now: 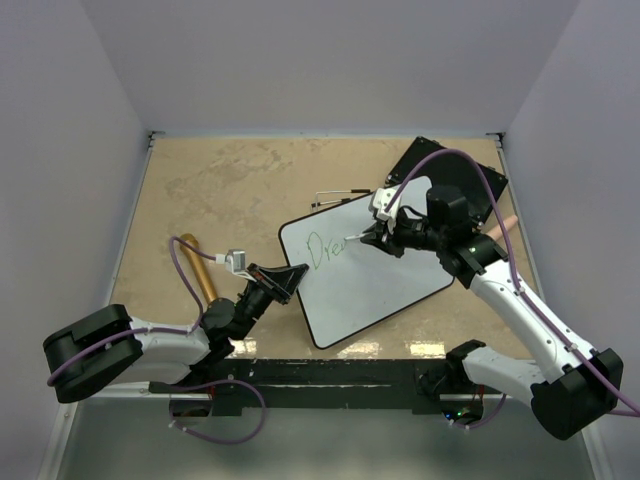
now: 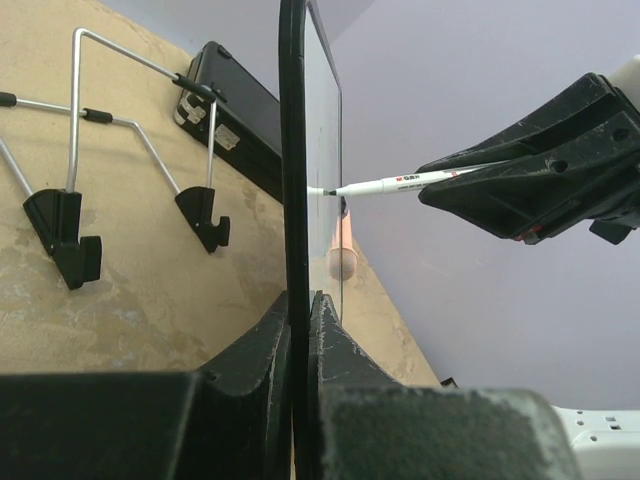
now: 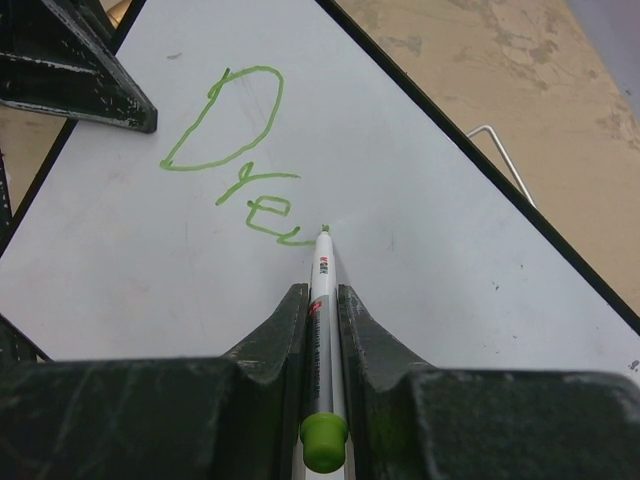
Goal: Write a sentence on the whiteboard
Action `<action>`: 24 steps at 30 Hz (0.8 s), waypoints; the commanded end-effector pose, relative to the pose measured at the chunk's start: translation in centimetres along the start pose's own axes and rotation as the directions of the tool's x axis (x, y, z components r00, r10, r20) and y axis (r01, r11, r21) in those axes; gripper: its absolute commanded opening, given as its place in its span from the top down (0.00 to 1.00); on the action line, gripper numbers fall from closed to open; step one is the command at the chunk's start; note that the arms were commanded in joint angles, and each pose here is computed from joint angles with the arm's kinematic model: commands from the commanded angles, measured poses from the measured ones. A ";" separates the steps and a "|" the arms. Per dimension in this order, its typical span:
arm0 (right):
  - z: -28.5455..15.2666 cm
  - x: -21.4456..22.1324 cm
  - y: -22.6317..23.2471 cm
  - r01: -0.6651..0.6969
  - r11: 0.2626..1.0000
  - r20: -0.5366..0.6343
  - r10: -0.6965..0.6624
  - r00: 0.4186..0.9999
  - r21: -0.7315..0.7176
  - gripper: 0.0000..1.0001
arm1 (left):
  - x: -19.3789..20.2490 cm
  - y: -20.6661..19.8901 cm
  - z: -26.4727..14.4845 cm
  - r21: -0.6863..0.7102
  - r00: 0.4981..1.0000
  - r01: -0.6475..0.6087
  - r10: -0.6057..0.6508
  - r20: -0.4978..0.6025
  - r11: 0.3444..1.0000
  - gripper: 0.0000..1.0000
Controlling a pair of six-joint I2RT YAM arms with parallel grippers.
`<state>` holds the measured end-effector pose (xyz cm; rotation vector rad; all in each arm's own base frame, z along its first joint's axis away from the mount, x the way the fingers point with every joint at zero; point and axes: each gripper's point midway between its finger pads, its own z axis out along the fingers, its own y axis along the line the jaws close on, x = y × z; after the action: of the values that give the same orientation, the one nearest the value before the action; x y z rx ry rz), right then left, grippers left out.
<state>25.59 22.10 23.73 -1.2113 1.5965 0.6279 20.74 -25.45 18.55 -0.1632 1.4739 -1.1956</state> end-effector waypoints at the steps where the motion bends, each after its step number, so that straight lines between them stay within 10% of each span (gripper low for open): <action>1: -0.4 1.3 0.6 0.008 1.000 -0.038 -0.009 0.999 -0.015 1.00 | 0.2 1.2 -1.0 0.001 0.991 -0.136 0.136 -0.005 0.991 1.00; 13: -1.1 3.7 0.9 -0.010 1.000 -0.128 0.011 0.992 0.005 1.00 | 0.2 1.2 -1.0 -0.002 0.991 -0.136 0.136 -0.007 0.991 1.00; 24: -1.1 -0.9 1.7 0.042 0.996 0.021 -0.040 0.999 -0.075 1.00 | 0.2 1.1 -1.0 0.002 0.991 -0.136 0.136 -0.008 0.991 1.00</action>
<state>23.80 21.10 22.32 -1.2708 1.6360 0.6236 20.77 -25.38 18.62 -0.1621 1.4702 -1.1909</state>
